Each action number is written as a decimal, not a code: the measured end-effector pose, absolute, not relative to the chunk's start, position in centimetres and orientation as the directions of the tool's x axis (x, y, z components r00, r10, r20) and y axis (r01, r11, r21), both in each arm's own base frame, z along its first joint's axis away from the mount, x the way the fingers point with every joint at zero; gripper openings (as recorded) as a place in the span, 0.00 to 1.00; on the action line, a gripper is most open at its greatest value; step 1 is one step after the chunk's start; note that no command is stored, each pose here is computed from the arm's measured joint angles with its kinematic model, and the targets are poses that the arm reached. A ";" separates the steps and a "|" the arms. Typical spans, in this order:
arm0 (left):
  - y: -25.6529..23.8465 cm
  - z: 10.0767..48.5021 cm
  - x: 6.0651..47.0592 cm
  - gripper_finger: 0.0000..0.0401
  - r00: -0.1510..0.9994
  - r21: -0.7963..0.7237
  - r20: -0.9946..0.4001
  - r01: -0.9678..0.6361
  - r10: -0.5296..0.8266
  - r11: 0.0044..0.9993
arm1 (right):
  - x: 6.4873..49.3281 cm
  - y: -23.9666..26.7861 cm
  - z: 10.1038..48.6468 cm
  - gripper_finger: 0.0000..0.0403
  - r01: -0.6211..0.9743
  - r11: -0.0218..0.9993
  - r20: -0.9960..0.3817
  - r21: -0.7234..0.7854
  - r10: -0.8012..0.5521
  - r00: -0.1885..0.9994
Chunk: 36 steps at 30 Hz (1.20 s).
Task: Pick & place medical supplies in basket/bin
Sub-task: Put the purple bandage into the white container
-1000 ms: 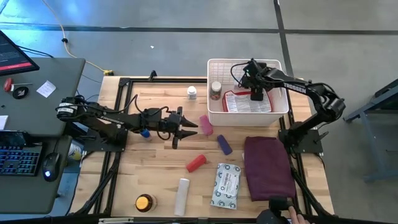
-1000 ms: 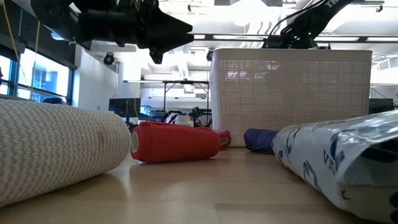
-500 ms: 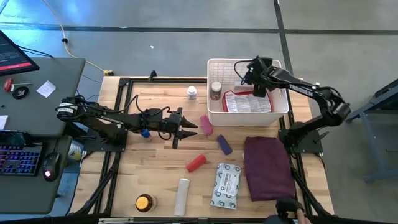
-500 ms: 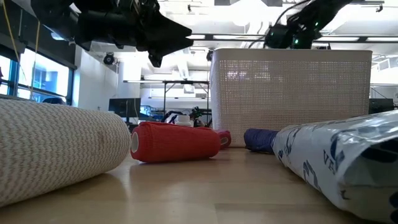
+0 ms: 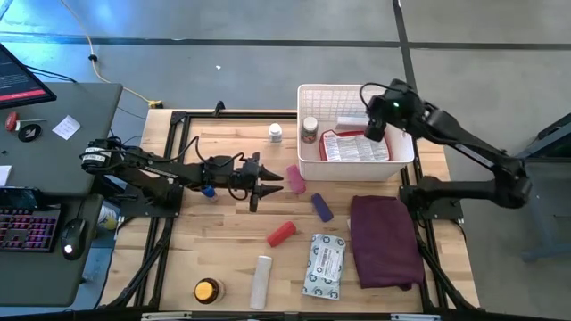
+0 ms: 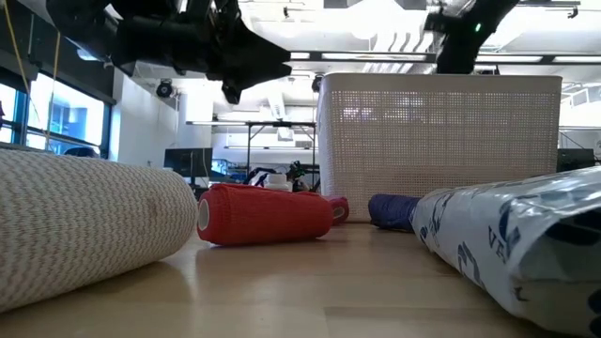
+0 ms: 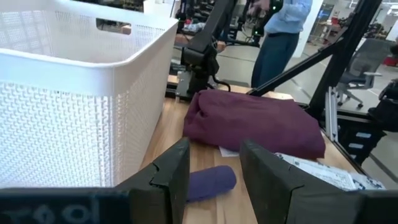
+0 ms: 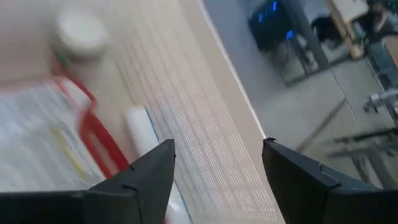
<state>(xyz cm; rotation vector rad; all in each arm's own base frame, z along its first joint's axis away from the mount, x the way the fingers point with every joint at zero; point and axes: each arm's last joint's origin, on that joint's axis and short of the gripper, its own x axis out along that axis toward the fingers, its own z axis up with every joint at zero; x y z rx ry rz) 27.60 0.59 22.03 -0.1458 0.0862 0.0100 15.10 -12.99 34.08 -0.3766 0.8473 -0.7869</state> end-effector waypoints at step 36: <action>-1.4 23.3 27.7 0.44 0.999 0.012 0.035 0.040 -0.041 0.999 | 21.3 11.8 33.4 0.58 0.114 0.954 -0.542 -0.278 -0.254 0.801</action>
